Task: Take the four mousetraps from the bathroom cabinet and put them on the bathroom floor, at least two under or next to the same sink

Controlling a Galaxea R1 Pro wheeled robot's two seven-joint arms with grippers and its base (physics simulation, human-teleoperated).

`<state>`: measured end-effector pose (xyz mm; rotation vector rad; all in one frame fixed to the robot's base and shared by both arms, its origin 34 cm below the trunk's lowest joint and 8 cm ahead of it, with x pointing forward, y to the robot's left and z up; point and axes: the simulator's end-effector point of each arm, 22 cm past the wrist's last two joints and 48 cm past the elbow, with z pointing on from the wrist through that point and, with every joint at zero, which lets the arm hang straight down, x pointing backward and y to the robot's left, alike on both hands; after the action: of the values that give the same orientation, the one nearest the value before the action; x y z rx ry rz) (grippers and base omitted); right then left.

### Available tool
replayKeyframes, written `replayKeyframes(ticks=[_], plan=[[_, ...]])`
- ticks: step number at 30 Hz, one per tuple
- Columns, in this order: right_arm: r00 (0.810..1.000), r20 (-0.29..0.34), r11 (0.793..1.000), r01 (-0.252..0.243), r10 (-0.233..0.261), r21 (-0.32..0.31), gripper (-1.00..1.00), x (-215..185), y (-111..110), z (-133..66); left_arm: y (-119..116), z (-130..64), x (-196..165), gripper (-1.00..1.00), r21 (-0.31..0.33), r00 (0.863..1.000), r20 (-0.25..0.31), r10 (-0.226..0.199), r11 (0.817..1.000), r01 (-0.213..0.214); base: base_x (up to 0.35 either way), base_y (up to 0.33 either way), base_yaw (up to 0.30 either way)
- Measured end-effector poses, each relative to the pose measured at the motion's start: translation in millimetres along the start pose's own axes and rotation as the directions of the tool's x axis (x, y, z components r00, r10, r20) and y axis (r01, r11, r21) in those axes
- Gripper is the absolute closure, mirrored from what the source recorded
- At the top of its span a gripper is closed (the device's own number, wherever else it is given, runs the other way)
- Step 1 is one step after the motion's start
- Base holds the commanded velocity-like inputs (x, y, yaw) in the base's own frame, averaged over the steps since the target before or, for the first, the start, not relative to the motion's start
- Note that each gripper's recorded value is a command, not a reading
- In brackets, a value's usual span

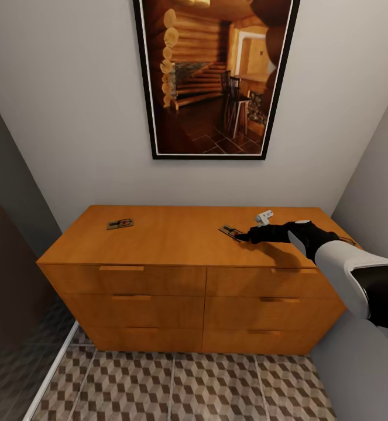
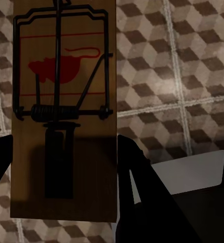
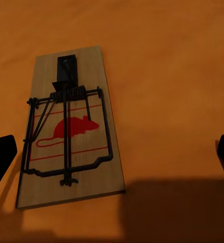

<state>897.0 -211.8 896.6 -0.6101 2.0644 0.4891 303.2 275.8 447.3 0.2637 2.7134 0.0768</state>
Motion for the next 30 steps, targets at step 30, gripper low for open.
replayKeyframes(ticks=[30], plan=[[1.0,-0.002,1.0,0.006,-0.006,0.005,-1.0,0.2,-1.2,0.0,0.0,0.0,0.0,1.0,0.0,1.0,0.0,0.0,1.0,0.0,-0.012,0.012,0.0]])
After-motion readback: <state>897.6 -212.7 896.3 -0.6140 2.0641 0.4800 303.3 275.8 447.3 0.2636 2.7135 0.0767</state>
